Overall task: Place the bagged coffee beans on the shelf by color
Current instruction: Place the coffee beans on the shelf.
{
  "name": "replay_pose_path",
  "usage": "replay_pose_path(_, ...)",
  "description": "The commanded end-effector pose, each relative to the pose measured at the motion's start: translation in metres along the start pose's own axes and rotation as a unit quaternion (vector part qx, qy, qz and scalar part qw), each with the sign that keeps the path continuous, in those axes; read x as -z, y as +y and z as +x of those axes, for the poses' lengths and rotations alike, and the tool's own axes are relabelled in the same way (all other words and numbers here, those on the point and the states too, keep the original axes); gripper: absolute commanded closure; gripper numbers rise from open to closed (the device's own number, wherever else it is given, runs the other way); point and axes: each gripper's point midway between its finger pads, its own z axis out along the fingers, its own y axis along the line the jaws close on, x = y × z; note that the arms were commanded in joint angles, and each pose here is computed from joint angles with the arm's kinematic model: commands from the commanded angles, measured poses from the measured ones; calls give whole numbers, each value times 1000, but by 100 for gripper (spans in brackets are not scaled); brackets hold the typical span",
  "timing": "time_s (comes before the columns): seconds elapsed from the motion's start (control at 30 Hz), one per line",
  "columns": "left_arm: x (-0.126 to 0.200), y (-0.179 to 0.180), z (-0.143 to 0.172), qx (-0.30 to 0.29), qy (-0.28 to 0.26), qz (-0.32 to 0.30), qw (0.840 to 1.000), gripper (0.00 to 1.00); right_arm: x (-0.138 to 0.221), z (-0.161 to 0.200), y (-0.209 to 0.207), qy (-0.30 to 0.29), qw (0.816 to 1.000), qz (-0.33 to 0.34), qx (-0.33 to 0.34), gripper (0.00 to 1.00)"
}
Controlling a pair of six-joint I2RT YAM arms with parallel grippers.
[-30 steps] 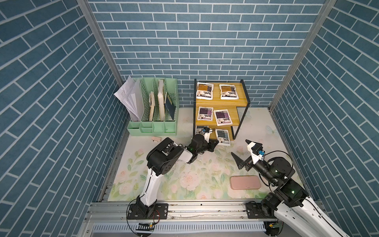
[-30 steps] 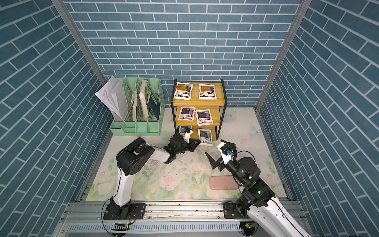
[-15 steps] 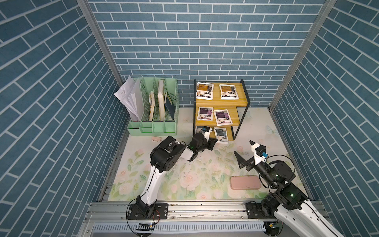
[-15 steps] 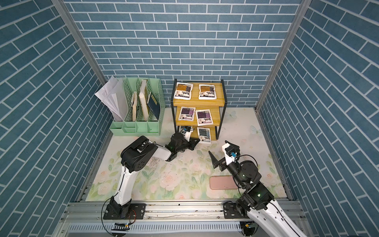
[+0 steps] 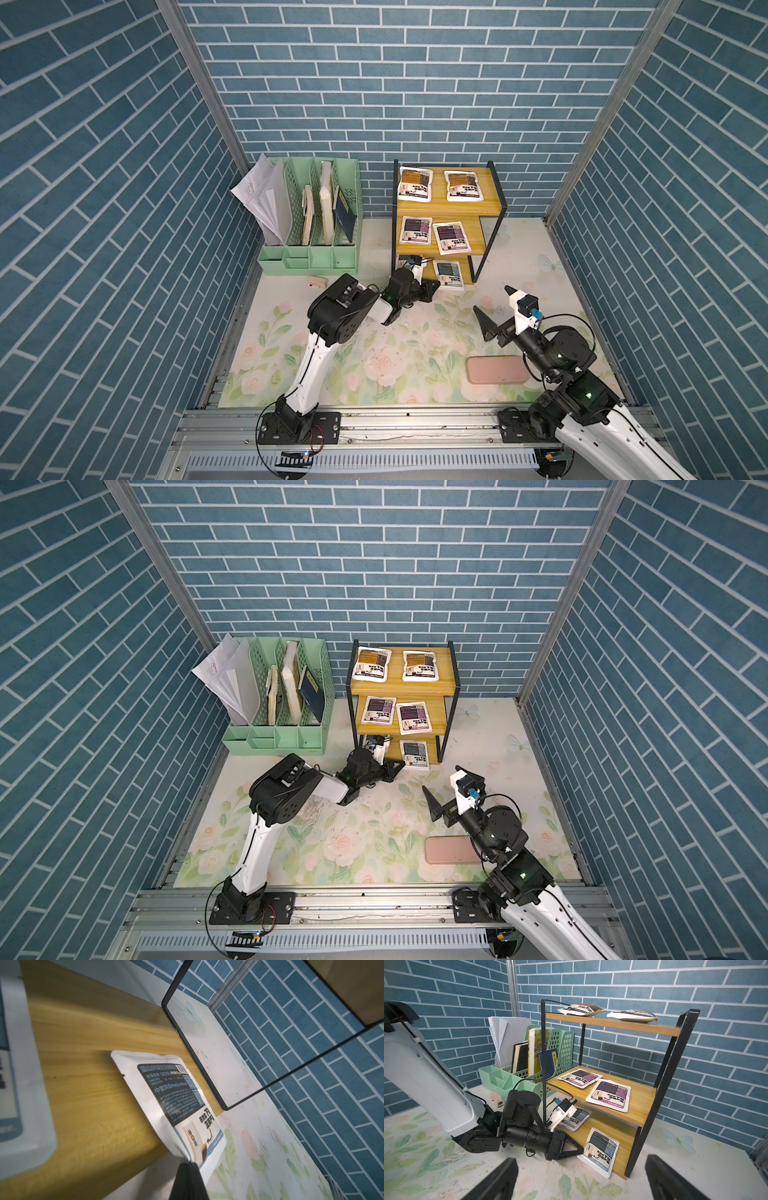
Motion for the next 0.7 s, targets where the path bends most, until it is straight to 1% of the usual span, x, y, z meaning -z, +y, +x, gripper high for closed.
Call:
replay_pose_path(0.0,-5,3,-7,15,-7,8,1000,100,3,-10,-2,-23,1000,5,-18,0)
replay_pose_path(0.4,-18,18,-20,78,-8,18,997,100,7,-16,-1,-40,999,2,-14,0)
replay_pose_path(0.53,-22,18,-26,83,-4,21,996,100,8,-17,-1,-43,999,2,-13,0)
replay_pose_path(0.67,-28,21,-29,86,8,17,996,100,5,-12,1,-31,999,-4,1,0)
